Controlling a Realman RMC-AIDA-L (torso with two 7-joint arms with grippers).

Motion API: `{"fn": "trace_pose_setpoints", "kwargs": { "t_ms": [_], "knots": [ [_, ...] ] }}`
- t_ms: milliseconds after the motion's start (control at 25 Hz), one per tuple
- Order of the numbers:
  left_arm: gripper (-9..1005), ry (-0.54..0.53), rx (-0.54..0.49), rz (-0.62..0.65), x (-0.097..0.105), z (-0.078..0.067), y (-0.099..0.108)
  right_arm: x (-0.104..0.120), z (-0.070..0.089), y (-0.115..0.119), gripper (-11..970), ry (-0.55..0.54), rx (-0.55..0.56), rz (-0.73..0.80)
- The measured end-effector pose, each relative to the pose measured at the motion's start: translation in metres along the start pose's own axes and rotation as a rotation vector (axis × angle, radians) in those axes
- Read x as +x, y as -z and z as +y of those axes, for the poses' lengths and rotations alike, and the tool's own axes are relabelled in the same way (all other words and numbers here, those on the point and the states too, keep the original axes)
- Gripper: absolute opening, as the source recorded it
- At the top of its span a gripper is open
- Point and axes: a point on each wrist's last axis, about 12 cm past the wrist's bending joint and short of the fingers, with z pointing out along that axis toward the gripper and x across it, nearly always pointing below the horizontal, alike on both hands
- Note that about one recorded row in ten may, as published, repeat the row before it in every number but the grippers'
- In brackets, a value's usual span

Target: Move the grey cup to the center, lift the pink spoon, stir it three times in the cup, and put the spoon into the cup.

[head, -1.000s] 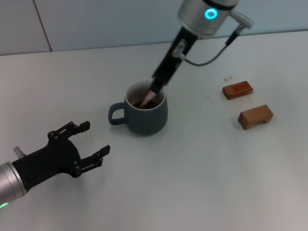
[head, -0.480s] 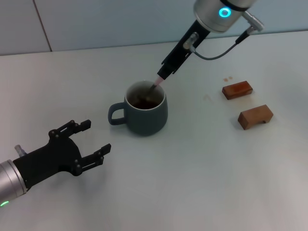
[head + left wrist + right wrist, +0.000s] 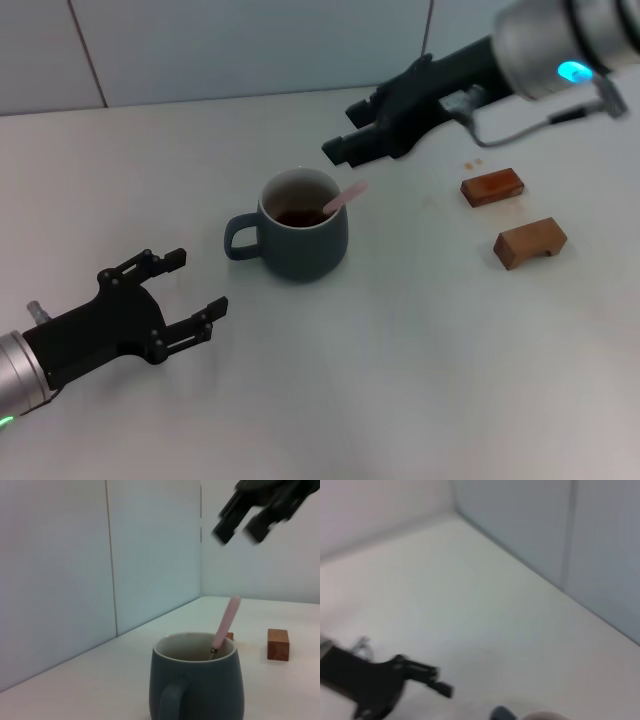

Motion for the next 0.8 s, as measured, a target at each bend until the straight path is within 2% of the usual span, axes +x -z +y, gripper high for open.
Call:
{"fn": "trace_pose_setpoints", "kwargs": {
  "t_ms": [40, 80, 120, 160, 240, 280, 320, 360, 400, 480, 680, 800],
  "knots": [
    [809, 0.011, 0.002, -0.002, -0.001, 0.001, 0.0, 0.009, 0.003, 0.008, 416, 0.023, -0.009, -0.048],
    [809, 0.016, 0.006, -0.002, -0.002, 0.001, 0.0, 0.037, 0.008, 0.025, 458, 0.057, -0.019, -0.152],
    [809, 0.017, 0.008, -0.003, -0.002, 0.002, -0.001, 0.037, 0.008, 0.025, 500, 0.057, -0.019, -0.152],
    [809, 0.017, 0.009, -0.003, -0.003, 0.002, -0.001, 0.049, 0.009, 0.031, 541, 0.067, -0.022, -0.199],
    [809, 0.016, 0.013, -0.003, -0.003, 0.002, -0.002, 0.081, 0.009, 0.041, 631, 0.061, -0.017, -0.274],
    [809, 0.017, 0.014, -0.002, -0.004, 0.003, -0.002, 0.11, 0.006, 0.045, 678, 0.048, -0.008, -0.301],
    [809, 0.015, 0.016, 0.0, -0.004, 0.003, -0.002, 0.11, 0.006, 0.045, 725, 0.048, -0.008, -0.301],
    [809, 0.015, 0.017, 0.002, -0.004, 0.003, -0.002, 0.136, 0.003, 0.045, 773, 0.021, 0.002, -0.297],
    [809, 0.013, 0.022, 0.005, -0.004, 0.004, -0.002, 0.136, 0.003, 0.045, 775, 0.021, 0.002, -0.297],
    [809, 0.011, 0.028, 0.008, -0.005, 0.004, -0.003, 0.164, -0.004, 0.041, 780, -0.006, 0.014, -0.297],
    [809, 0.012, 0.053, 0.014, -0.008, 0.004, -0.008, 0.186, -0.013, 0.023, 792, -0.057, -0.013, -0.251],
    [809, 0.013, 0.058, 0.012, -0.009, 0.004, -0.009, 0.188, -0.015, 0.017, 799, -0.064, -0.019, -0.236]
  ]
}}
